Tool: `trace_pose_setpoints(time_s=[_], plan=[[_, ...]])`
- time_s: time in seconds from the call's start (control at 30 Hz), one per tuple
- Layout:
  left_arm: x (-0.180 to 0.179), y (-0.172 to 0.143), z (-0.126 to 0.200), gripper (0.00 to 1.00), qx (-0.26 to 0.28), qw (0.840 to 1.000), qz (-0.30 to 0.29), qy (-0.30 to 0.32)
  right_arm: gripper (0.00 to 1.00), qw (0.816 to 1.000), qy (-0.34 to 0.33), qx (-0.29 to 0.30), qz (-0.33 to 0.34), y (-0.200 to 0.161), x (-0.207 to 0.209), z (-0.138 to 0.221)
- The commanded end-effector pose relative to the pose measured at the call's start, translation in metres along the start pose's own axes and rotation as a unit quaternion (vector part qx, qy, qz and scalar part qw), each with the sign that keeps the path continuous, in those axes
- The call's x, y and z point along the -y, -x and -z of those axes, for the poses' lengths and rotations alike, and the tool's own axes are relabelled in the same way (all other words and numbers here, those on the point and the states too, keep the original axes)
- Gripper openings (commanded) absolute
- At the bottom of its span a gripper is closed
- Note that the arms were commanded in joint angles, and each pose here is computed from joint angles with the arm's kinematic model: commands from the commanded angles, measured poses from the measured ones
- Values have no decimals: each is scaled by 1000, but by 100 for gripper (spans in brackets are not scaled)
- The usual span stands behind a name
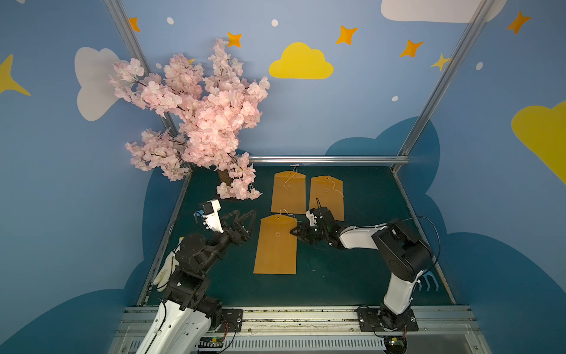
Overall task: Open the file bag
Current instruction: Place the file bag at the center of the board.
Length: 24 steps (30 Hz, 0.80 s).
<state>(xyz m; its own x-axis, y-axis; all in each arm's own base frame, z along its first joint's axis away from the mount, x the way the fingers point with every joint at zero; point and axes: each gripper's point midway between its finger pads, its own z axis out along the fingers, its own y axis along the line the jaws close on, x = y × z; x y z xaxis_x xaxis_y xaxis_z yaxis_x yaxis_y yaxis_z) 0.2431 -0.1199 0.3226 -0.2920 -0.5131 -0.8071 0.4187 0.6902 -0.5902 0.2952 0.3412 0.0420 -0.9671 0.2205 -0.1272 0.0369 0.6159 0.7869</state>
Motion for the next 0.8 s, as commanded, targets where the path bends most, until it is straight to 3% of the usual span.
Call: trace_pose_setpoints(time_s=[0.0, 0.43, 0.6, 0.67, 0.77], plan=[[-1, 4, 3, 90, 9, 1000, -8, 3, 38, 1000, -23, 5, 5, -3, 5, 8], [-11, 0, 7, 90, 5, 999, -18, 34, 39, 997, -71, 19, 30, -6, 12, 39], [-32, -5, 14, 91, -8, 995, -40, 93, 44, 990, -97, 50, 86, 1, 3, 77], [-44, -5, 19, 99, -5, 991, -55, 125, 47, 985, -115, 67, 106, 8, 0, 98], [-68, -8, 27, 100, -5, 979, -84, 185, 51, 975, -152, 102, 126, 22, 2, 133]])
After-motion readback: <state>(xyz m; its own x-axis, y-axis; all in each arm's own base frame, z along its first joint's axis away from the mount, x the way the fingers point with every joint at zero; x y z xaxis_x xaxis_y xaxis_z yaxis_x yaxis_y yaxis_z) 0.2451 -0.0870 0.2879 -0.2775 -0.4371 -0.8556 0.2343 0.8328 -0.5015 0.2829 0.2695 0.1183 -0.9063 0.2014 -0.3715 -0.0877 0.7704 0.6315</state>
